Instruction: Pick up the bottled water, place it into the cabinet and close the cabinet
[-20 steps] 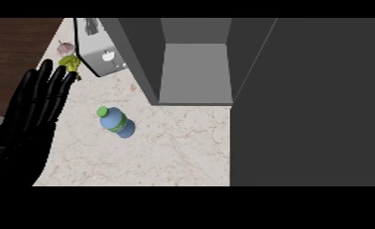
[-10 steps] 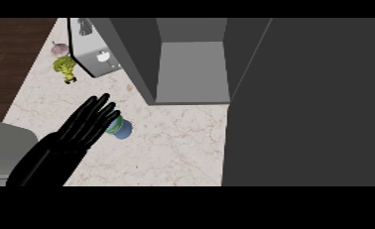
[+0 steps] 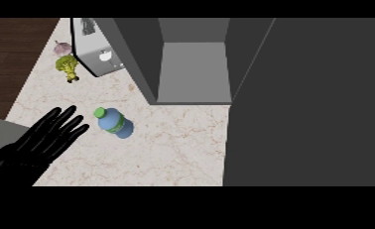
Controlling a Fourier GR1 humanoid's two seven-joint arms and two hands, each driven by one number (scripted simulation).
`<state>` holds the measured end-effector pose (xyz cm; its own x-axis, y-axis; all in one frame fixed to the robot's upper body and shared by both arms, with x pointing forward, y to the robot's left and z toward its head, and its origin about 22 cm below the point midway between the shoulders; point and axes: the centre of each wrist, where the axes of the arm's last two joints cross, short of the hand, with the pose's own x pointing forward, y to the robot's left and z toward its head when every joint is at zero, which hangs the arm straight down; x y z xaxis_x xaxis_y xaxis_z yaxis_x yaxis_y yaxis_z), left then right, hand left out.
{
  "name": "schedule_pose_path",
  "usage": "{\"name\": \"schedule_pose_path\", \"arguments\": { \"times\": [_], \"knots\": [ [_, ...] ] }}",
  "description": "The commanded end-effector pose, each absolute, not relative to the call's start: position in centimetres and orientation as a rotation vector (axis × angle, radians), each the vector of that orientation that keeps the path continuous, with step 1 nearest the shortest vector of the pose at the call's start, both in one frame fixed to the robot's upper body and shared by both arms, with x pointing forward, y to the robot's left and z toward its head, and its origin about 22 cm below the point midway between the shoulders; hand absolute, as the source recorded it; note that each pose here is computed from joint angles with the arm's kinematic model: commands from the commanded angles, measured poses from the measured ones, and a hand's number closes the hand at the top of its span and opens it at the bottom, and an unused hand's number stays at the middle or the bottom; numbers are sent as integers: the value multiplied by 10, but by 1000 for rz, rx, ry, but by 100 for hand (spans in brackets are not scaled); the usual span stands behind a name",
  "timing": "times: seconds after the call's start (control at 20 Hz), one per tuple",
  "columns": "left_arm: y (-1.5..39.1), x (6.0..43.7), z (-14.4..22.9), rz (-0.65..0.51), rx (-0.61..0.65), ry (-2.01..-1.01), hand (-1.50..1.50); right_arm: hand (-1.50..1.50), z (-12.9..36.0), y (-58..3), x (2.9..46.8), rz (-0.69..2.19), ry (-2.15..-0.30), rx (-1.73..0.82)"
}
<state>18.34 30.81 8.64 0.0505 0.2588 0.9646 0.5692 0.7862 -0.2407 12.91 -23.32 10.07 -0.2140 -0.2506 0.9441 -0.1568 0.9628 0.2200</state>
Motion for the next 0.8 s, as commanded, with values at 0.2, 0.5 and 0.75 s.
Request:
{"name": "schedule_pose_path", "arguments": {
  "times": [0.2,0.5,0.75],
  "knots": [
    [336,176,78,-265,-670,-1536,-150,-150,93,-224,103,-80,-1786,307],
    [373,169,72,-274,-667,-1562,-150,-150,76,-228,117,-64,-1799,298],
    [363,198,72,-214,-647,-1587,-150,-150,73,-215,108,-71,-1820,303]
  ]
}}
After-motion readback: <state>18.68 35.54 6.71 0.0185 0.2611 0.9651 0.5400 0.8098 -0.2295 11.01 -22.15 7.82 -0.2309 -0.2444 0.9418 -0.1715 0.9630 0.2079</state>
